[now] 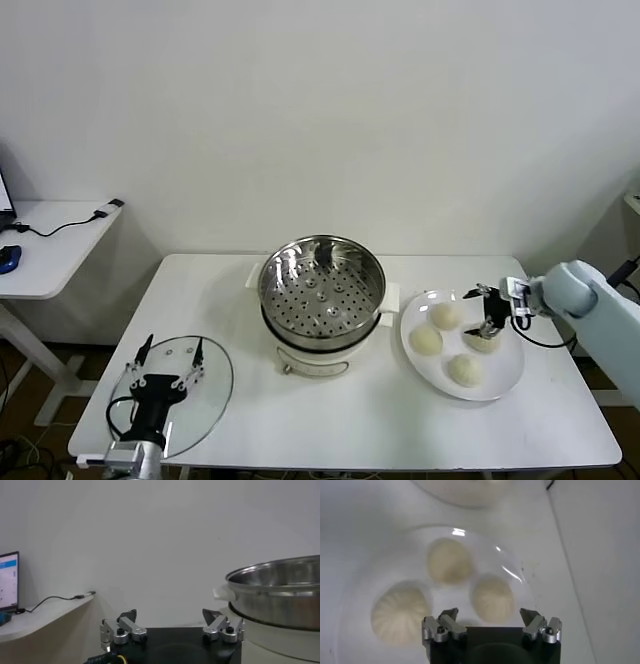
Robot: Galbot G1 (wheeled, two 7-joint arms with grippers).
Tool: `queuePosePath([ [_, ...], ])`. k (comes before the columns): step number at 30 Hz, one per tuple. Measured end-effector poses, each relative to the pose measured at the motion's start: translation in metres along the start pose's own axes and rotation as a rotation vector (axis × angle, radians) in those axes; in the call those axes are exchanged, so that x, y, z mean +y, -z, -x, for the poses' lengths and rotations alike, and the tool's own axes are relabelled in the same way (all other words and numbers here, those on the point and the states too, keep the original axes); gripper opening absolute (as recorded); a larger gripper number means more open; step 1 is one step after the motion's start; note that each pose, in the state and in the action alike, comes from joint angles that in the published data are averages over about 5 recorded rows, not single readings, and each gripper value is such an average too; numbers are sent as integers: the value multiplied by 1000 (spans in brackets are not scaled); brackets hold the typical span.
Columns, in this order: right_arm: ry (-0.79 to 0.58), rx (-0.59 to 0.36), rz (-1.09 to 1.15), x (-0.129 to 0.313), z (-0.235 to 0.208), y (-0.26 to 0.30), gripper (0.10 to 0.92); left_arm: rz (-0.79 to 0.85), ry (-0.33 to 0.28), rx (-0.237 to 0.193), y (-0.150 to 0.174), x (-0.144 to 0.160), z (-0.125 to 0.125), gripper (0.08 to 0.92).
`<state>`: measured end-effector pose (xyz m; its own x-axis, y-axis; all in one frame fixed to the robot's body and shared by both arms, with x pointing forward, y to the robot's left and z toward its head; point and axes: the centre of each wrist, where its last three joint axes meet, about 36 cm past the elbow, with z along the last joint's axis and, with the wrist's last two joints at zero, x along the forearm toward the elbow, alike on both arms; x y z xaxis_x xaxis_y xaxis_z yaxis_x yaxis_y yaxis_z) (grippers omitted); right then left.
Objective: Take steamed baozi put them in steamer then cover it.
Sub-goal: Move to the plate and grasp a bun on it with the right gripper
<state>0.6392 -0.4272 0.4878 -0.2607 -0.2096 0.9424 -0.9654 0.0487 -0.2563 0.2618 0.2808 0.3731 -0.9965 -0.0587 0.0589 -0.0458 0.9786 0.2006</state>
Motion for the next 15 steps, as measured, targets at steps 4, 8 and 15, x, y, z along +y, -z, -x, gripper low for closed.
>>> queuePosePath([
  [4,63,58,-35,-22,10,13,823,1,6,3,-1,1,0,823],
  [8,111,100,-55,-37,20,25,823,5,14,8,-3,4,0,823],
  [15,150,148,-78,-53,34,39,823,8,23,18,-6,7,0,823],
])
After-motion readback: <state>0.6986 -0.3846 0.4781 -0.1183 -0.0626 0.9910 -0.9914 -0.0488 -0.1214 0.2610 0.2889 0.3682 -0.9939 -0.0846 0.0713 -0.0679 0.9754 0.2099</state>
